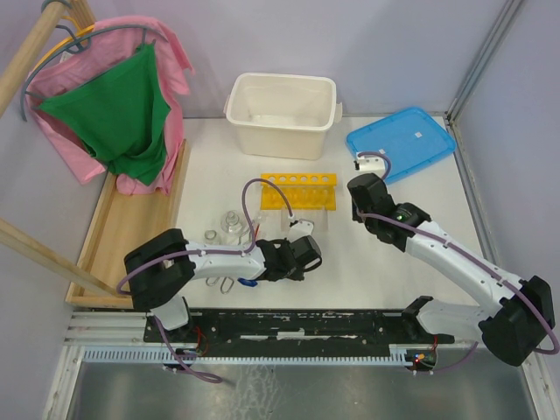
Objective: Organize the chemistry lab equipment
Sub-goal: Insert the test tube into the slot of the test tube rack, then pick up the test tube at the center of the board.
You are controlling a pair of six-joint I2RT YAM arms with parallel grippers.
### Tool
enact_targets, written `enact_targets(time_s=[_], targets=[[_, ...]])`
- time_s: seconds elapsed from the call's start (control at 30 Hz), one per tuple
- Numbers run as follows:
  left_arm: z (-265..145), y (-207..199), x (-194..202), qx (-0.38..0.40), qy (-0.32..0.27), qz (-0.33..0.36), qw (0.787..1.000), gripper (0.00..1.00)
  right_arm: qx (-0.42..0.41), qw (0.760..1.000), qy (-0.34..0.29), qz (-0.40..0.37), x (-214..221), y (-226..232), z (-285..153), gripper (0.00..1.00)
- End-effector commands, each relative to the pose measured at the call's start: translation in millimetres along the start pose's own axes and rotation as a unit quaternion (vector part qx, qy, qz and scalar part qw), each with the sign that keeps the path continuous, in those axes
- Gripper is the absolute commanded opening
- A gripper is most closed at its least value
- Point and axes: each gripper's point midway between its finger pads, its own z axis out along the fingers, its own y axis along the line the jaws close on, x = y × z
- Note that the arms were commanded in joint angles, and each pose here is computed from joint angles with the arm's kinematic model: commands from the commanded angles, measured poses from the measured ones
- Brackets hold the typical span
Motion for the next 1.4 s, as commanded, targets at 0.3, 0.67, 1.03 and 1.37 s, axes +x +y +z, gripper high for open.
enact_targets(time_s=[0.3,0.67,1.03,1.37], targets=[[-7,-13,-13,0.018,-0.018,-0.012,1.000,0.03,-0.036,0.999,0.008,0.003,-8,15,-3,0.34],[-101,-38,-82,0.089,-0.201,0.026,0.975,0.03,-0.228,0.973,0.037,0.008,-37,71,-61,0.35],[-162,4,-92,0.084,-0.327,0.015,0.941,0.03,-0.502,0.859,0.101,0.012,-48,152,-138,0.45],[-175,6,-101,0.085,-0.353,0.012,0.932,0.03,-0.553,0.822,0.136,0.023,-36,174,-140,0.47]])
